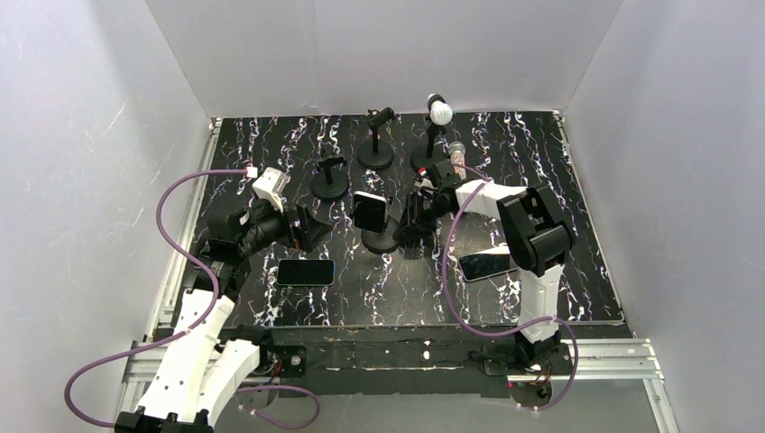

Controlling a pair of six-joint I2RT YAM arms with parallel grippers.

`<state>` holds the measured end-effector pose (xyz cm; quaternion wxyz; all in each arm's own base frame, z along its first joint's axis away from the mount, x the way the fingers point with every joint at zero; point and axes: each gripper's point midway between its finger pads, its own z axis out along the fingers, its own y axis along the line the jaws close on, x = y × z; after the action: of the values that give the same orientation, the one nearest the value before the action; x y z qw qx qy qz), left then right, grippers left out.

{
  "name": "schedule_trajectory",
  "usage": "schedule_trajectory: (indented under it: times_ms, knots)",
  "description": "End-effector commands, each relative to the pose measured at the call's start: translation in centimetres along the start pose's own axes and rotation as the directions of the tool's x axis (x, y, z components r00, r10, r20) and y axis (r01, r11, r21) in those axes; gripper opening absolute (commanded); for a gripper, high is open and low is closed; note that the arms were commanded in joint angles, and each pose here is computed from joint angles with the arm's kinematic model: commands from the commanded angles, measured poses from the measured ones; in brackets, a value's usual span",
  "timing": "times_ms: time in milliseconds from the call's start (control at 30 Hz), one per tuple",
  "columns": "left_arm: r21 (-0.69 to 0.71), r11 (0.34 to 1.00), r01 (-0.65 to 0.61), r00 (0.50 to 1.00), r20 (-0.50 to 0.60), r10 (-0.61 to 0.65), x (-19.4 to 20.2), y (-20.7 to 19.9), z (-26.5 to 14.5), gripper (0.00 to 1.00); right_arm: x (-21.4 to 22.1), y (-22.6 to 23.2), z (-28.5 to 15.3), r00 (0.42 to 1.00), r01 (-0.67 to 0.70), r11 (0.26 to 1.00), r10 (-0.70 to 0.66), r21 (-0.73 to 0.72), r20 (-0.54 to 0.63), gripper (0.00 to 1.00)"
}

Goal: Place the phone on the phone stand
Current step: Move the phone stand with the phone to the center of the board.

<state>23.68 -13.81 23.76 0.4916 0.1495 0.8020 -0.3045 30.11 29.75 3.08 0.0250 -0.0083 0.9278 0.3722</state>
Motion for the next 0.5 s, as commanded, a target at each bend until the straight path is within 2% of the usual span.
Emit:
schedule_trajectory:
  times_ms: [0, 467]
  knots:
    - [0.037, 0.998, -0.043, 0.998, 0.036, 0.042, -0.6, -0.7, -0.3, 0.99, -0.7, 1.1, 1.3, 0.999, 0.042, 0.999, -0.042, -0.015, 0.003, 0.45]
    - [0.018, 0.998, -0.064, 0.996, 0.060, 0.063, -0.9, -0.6, -0.8, 0.99, 0.0, 4.0, 3.0, 0.995, 0.082, 0.995, -0.084, -0.053, -0.046, 0.45]
